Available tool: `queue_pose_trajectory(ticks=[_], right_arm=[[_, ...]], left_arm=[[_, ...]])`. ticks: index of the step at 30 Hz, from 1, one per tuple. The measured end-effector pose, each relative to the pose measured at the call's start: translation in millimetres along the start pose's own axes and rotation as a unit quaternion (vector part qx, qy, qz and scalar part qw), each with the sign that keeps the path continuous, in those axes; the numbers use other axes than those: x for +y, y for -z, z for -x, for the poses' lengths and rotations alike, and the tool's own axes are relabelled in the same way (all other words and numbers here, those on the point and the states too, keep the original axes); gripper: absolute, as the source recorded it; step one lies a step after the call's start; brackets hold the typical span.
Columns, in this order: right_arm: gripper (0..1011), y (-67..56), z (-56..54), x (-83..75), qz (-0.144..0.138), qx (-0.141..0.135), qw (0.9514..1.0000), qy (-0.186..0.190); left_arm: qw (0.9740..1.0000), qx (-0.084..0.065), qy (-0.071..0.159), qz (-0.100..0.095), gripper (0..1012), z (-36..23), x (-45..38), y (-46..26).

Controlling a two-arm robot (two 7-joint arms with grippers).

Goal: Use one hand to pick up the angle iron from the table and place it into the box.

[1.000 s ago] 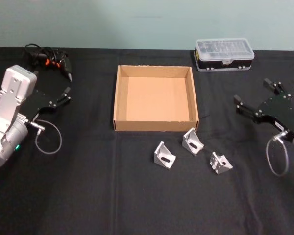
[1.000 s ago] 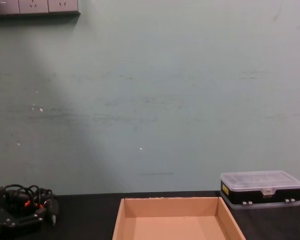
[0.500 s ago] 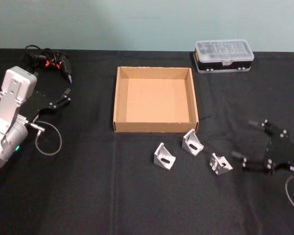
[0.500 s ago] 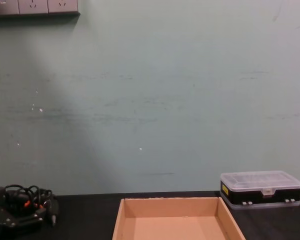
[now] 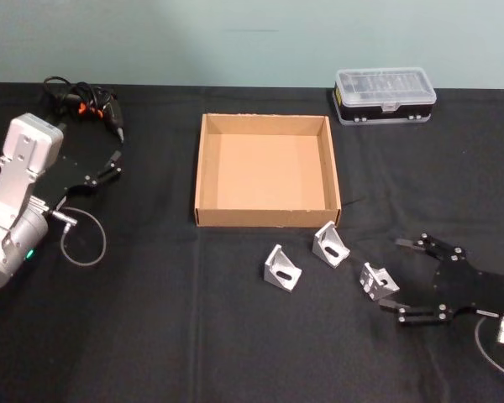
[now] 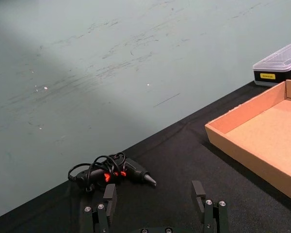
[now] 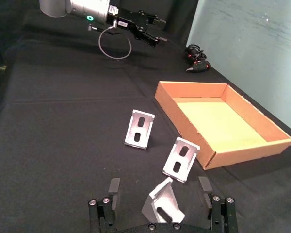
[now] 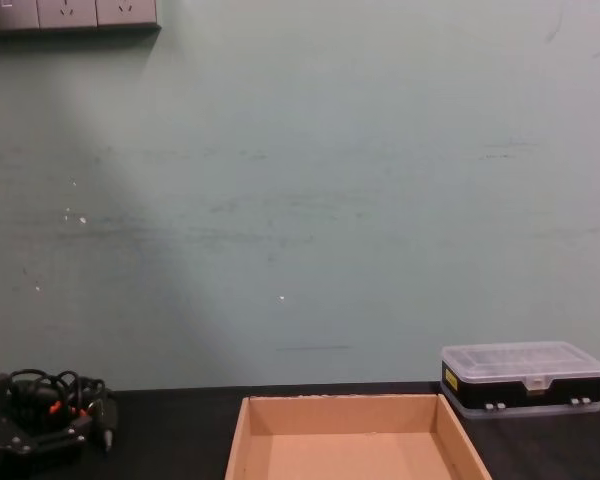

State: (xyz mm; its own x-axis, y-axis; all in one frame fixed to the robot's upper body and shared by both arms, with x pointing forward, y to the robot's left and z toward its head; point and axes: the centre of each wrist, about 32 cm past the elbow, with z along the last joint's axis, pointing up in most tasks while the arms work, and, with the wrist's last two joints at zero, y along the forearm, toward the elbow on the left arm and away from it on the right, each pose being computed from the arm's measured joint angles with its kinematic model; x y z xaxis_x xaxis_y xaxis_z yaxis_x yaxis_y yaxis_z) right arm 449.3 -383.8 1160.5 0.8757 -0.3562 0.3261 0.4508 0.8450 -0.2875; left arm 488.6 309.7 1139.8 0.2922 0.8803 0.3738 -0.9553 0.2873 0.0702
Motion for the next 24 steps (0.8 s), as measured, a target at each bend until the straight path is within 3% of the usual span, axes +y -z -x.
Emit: queue_pose_trajectory(ticks=[10,24], right_arm=[[1000,1.9,2.6,18.8,0.016,-0.003,0.9998,0.008],[1000,-1.7,11.6,35.7,0.069,0.051,0.9952,0.046]], left_arm=[[1.0000,0.000,0.000,0.000,1011,0.0,0.0,0.0],[1.0000,0.000,0.000,0.000,1011,0.0,0.0,0.0]])
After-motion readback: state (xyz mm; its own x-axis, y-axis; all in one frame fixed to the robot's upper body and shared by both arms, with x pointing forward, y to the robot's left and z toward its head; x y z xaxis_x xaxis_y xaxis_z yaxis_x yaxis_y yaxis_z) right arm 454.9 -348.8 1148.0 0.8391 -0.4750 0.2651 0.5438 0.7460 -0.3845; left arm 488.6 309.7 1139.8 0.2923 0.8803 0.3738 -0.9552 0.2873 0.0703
